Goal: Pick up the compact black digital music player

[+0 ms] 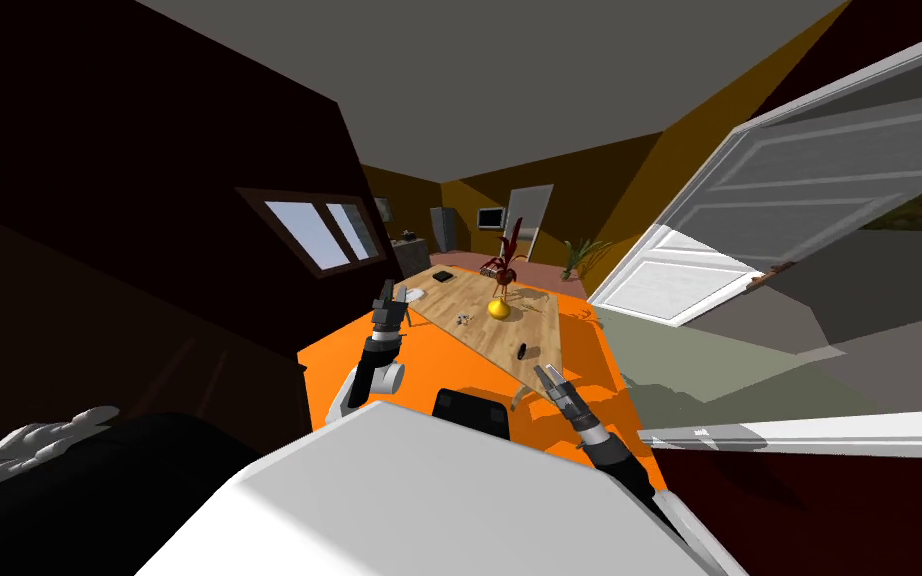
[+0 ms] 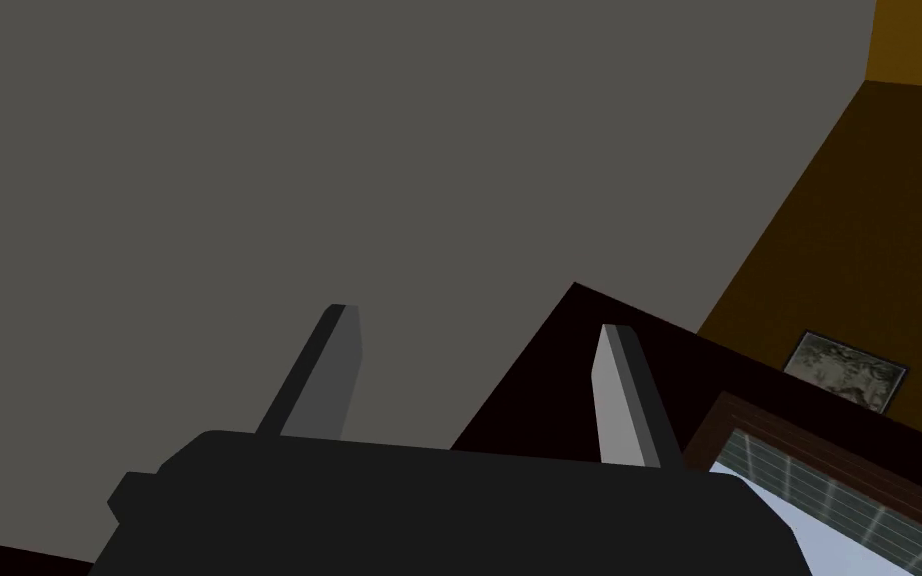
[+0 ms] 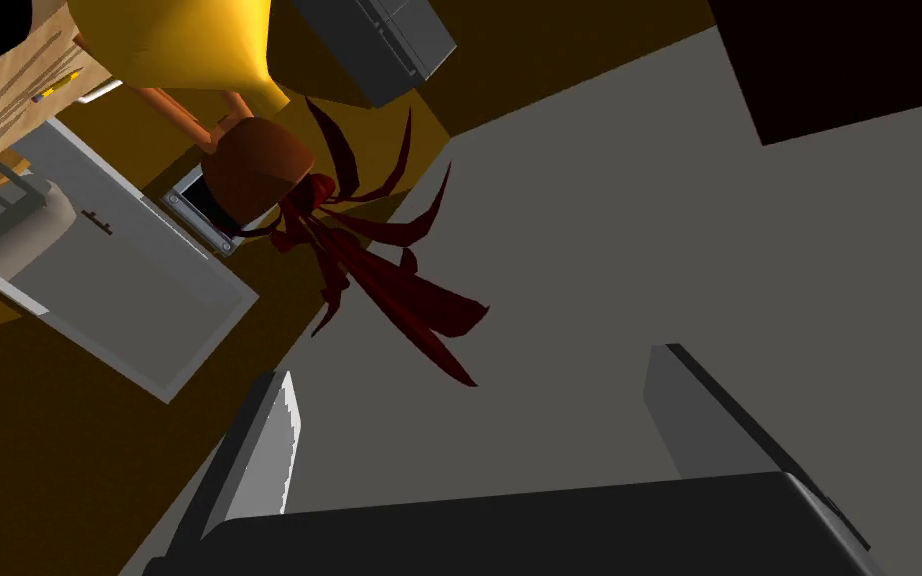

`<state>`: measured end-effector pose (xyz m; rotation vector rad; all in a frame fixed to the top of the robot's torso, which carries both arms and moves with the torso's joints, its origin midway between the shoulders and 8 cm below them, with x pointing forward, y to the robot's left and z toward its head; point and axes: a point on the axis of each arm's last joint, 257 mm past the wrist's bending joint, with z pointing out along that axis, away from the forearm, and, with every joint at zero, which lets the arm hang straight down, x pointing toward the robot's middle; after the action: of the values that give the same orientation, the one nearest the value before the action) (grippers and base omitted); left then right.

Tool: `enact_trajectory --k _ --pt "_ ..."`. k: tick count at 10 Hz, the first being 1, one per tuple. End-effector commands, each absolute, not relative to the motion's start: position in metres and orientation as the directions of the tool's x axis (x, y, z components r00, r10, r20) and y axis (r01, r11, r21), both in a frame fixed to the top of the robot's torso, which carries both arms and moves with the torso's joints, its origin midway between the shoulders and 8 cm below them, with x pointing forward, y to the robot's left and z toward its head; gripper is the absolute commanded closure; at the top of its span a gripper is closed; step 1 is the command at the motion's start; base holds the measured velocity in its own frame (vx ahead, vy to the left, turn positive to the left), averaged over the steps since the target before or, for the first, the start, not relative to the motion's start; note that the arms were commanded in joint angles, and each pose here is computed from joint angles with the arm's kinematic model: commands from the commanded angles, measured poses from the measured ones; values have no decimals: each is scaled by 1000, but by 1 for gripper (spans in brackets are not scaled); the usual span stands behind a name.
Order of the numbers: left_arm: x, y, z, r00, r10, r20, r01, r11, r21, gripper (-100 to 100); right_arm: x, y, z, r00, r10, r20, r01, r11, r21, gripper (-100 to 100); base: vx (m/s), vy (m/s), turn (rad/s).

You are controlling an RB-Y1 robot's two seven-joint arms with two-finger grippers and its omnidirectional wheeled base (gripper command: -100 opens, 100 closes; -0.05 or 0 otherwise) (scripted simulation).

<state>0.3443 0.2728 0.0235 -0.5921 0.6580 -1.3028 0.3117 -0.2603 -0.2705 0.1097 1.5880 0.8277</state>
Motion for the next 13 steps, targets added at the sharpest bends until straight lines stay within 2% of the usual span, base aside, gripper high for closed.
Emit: enact_trajectory --k 1,6,7,9,12,13 --pt "344 273 24 138 -985 -105 669 171 -723 0 300 -262 -296 -271 426 -863 -398 767 503 -100 -12 59 246" --pt "344 273 24 138 -985 -105 669 171 -723 0 263 -290 -363 -402 241 -883 -389 828 403 -100 9 56 186" --pt "344 273 24 138 -985 -106 669 171 -723 0 248 -299 -381 -442 148 -885 -420 838 349 -100 7 66 247" --pt "344 273 24 138 -985 -106 669 171 -723 0 241 -309 -393 -465 143 -874 -395 850 349 -100 10 36 93" --pt "344 273 23 138 -985 -106 669 171 -723 0 205 -337 -425 -533 -49 -845 -464 852 243 -100 20 51 242" --pt "344 273 24 138 -985 -105 669 171 -723 0 202 -343 -429 -545 -51 -837 -453 858 242 -100 28 51 150"
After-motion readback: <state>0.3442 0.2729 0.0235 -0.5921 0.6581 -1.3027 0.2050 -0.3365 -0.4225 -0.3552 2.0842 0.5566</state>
